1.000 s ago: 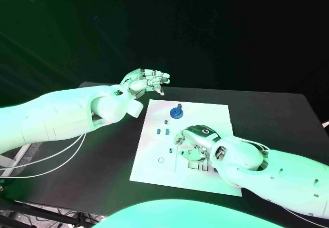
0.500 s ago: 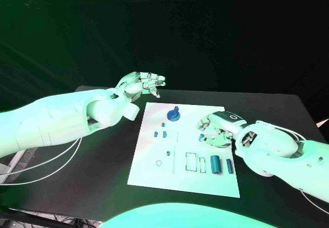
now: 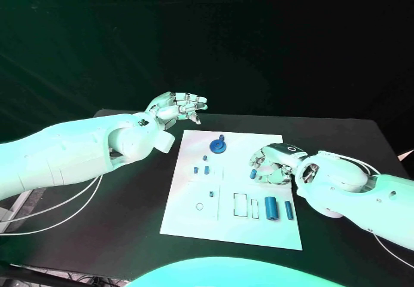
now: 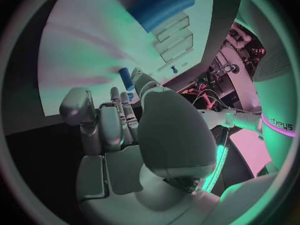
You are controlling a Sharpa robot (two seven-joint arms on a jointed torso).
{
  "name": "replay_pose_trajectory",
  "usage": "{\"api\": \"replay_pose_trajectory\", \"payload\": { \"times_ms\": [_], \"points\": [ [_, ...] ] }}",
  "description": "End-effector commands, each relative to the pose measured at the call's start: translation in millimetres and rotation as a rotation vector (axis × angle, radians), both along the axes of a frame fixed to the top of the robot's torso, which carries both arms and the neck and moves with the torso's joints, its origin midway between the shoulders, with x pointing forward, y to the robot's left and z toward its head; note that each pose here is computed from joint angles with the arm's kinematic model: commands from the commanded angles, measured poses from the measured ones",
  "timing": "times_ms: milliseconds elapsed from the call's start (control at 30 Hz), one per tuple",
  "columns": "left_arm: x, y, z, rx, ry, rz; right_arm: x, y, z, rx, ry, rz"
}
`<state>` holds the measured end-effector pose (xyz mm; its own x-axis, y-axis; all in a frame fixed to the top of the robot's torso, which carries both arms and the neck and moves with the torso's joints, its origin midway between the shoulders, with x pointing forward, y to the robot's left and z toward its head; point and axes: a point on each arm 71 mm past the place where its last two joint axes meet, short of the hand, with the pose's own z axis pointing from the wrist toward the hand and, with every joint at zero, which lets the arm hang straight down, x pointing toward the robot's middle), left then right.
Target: Assemble the parts on the task board
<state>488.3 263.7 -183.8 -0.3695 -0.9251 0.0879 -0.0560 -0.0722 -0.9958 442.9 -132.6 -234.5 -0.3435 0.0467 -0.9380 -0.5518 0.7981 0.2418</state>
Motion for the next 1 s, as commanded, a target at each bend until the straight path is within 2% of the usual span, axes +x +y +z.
{"api": "replay_pose_trajectory", "payload": {
  "times_ms": [33,467,1000],
  "points": [
    [-0.1,-2.0,1.5,-0.012,-0.009,-0.015,-1.2,3.7,-3.4,-0.017,0.013,0.028],
    [0.0,-1.7,1.1,-0.011,-0.005,-0.017,-1.6,9.1,-8.1,-0.02,0.018,0.028],
    [0.3,-1.0,0.7,-0.004,-0.004,-0.017,-4.9,12.0,-3.2,0.029,-0.051,0.018]
  ]
}}
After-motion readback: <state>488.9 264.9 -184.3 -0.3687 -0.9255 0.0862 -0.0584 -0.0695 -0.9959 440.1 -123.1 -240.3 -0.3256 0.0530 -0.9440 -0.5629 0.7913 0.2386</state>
